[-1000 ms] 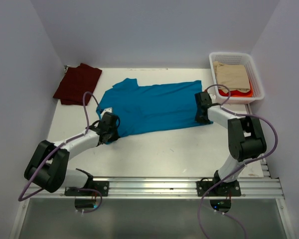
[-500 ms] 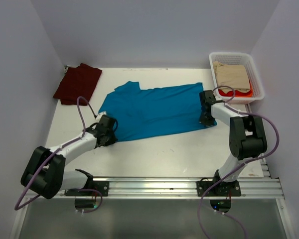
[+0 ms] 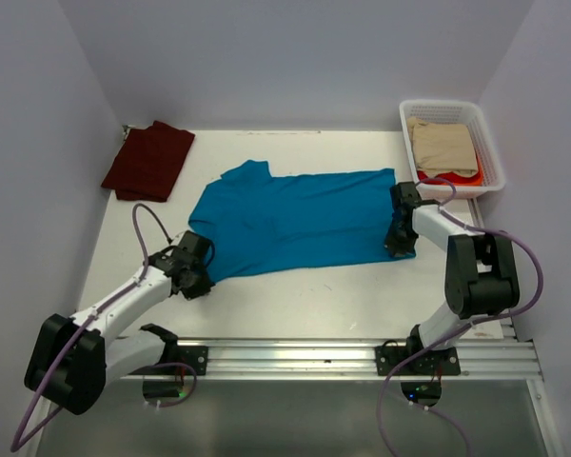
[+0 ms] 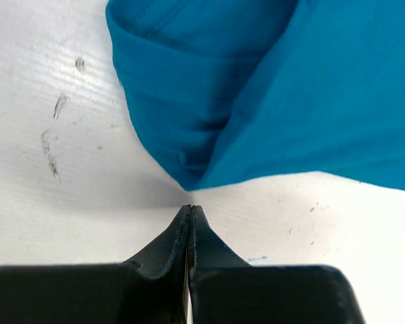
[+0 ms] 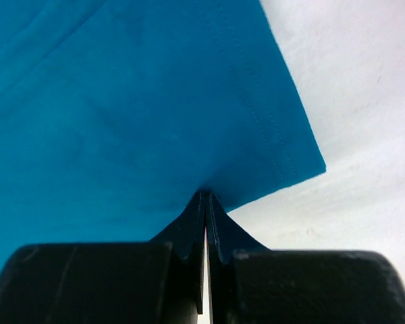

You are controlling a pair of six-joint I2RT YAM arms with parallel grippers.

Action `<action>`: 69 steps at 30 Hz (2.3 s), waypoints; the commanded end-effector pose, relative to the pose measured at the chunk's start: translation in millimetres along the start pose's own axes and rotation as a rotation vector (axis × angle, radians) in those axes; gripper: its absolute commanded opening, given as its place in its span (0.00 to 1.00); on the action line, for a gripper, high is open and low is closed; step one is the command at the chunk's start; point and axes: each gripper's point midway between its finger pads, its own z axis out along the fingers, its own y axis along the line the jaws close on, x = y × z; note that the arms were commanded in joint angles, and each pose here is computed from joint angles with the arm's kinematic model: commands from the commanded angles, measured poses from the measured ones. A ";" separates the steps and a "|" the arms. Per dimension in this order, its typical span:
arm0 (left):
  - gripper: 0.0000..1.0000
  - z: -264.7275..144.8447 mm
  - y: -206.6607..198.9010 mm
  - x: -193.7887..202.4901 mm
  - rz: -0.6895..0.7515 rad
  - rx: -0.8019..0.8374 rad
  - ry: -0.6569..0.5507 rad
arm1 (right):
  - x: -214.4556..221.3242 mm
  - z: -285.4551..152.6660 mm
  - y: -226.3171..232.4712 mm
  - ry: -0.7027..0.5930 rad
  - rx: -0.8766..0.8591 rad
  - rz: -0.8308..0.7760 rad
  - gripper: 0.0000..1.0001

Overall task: Fold and stack the t-shirts
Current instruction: Fold the tshirt

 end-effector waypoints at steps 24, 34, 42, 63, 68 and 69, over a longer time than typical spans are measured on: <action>0.00 -1.5 -58.6 -53.6 0.170 0.191 -0.146 | 104.4 -48.7 -16.2 0.205 -0.105 0.007 0.00; 0.00 -25.0 -72.8 -89.1 0.189 0.224 -0.289 | 100.0 -57.6 -16.6 0.161 -0.108 -0.001 0.00; 0.00 -5.6 -64.9 -89.1 0.206 0.214 -0.353 | 96.2 -58.2 -10.8 0.143 -0.140 -0.008 0.00; 0.00 41.2 -3.8 -28.2 0.164 -0.083 -0.063 | -30.0 -160.1 27.6 -0.291 -0.314 -0.015 0.00; 0.00 35.5 -6.5 -4.6 0.140 -0.056 0.061 | -40.4 -160.7 28.8 -0.314 -0.300 -0.020 0.00; 0.00 33.1 -5.9 -0.7 0.134 -0.046 0.075 | -42.3 -159.8 28.6 -0.317 -0.292 -0.020 0.00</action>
